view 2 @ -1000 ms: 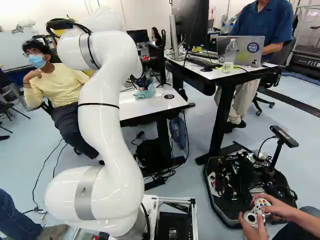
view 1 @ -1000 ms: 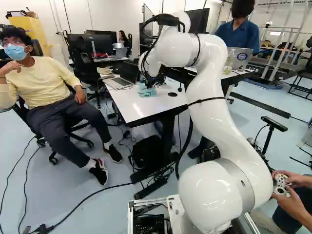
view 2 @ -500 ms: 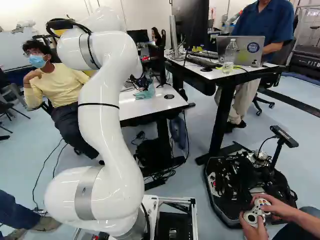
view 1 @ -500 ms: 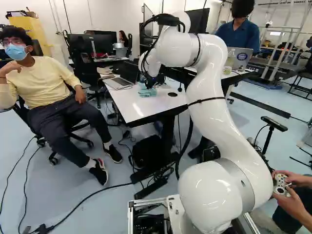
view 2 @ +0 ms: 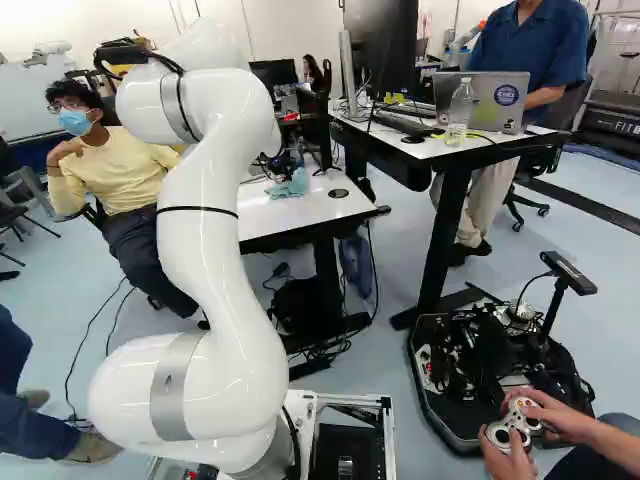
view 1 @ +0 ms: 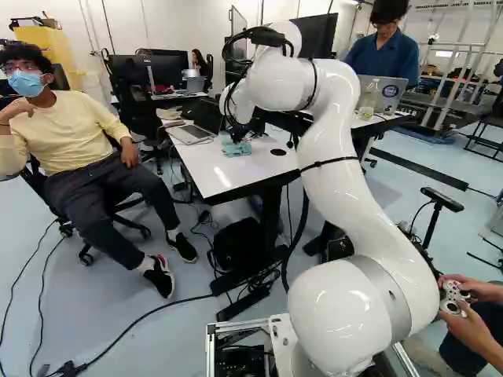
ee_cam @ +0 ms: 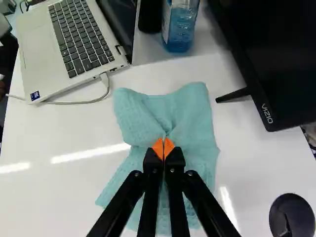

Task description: Clean the table with the green towel

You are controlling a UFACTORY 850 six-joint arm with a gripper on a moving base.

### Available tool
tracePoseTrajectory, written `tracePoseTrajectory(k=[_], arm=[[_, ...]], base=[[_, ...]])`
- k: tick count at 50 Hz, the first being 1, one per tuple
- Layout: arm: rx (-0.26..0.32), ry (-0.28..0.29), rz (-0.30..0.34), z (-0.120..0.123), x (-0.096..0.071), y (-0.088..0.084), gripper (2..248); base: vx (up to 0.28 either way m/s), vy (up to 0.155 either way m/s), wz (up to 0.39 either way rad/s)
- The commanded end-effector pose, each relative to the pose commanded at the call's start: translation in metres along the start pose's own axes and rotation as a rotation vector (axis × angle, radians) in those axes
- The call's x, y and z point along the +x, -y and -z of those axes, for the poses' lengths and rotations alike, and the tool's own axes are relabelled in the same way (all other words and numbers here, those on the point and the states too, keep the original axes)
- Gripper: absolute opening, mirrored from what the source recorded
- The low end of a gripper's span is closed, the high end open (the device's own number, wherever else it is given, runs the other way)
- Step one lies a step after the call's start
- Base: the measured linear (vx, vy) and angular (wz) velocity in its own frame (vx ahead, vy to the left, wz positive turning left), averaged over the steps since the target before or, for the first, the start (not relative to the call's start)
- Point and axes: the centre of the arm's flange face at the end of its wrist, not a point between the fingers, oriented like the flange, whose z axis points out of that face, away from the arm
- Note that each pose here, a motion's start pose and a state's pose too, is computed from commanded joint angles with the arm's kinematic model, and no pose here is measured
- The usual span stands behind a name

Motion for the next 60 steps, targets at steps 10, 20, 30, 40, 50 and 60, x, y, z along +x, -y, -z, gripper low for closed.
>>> tracePoseTrajectory(k=[10,20,30,40,50,60], arm=[[0.000,-0.021,0.000,-0.012,0.011,0.000,25],[-0.001,-0.045,0.000,-0.025,0.022,0.000,25],[-0.004,-0.065,-0.003,-0.035,0.031,-0.003,25],[-0.016,-0.066,-0.018,-0.036,0.031,-0.019,25],[-0.025,-0.053,-0.029,-0.029,0.025,-0.031,25],[-0.025,-0.030,-0.030,-0.018,0.015,-0.030,25]], base=[[0.000,0.000,0.000],[0.000,0.000,0.000],[0.000,0.000,0.000],[0.000,0.000,0.000],[0.000,0.000,0.000],[0.000,0.000,0.000]])
